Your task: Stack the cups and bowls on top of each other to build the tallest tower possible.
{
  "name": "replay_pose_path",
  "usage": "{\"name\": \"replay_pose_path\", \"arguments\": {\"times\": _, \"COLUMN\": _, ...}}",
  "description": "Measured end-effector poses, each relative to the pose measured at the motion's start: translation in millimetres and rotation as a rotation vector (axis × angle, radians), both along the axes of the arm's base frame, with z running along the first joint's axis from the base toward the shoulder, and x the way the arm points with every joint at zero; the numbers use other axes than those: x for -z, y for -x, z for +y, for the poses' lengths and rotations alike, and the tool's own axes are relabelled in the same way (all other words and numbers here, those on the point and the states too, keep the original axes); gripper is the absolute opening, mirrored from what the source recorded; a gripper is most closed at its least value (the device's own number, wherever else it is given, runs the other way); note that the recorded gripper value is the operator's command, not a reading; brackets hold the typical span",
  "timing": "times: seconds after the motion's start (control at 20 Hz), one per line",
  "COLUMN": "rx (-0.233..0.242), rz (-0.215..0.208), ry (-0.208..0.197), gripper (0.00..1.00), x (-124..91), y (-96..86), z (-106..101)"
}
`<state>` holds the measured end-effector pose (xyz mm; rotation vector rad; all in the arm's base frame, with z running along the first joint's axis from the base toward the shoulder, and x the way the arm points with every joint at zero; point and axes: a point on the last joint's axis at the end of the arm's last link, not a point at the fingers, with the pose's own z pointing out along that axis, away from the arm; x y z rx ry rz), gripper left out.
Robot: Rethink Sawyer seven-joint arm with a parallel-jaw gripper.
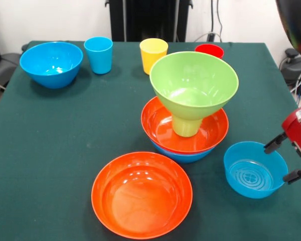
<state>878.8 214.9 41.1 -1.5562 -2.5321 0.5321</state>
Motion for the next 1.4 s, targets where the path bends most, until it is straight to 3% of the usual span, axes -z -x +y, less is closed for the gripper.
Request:
{"name": "replay_pose_path", "arguments": {"times": 0.35, "rx": 0.066, "rz": 0.009, "ry": -0.006, "gripper": 1.00, "x": 23.4, "y": 19.5, "z": 34.0}}
{"name": "replay_pose_path", "arguments": {"times": 0.7, "rx": 0.099, "rz": 0.029, "ry": -0.005, "gripper": 1.00, "x": 46.6, "y": 37.1, "z": 58.5}}
{"name": "replay_pose_path", "arguments": {"times": 0.85, "rx": 0.103, "rz": 0.043, "ry": -0.003, "gripper": 1.00, "x": 57.4, "y": 41.1, "z": 56.3}}
{"name": "replay_pose_path", "arguments": {"times": 1.1, "rx": 0.114, "rz": 0.044, "ry": -0.001, "gripper": 1.00, "x": 57.1, "y": 38.3, "z": 46.5}}
{"name": "replay_pose_path", "arguments": {"times": 1.25, "rx": 0.123, "rz": 0.051, "ry": 0.000, "gripper": 1.00, "x": 51.0, "y": 36.9, "z": 41.4}}
{"name": "replay_pose_path", "arguments": {"times": 1.4, "rx": 0.142, "rz": 0.072, "ry": 0.029, "gripper": 1.00, "x": 29.1, "y": 41.4, "z": 36.5}}
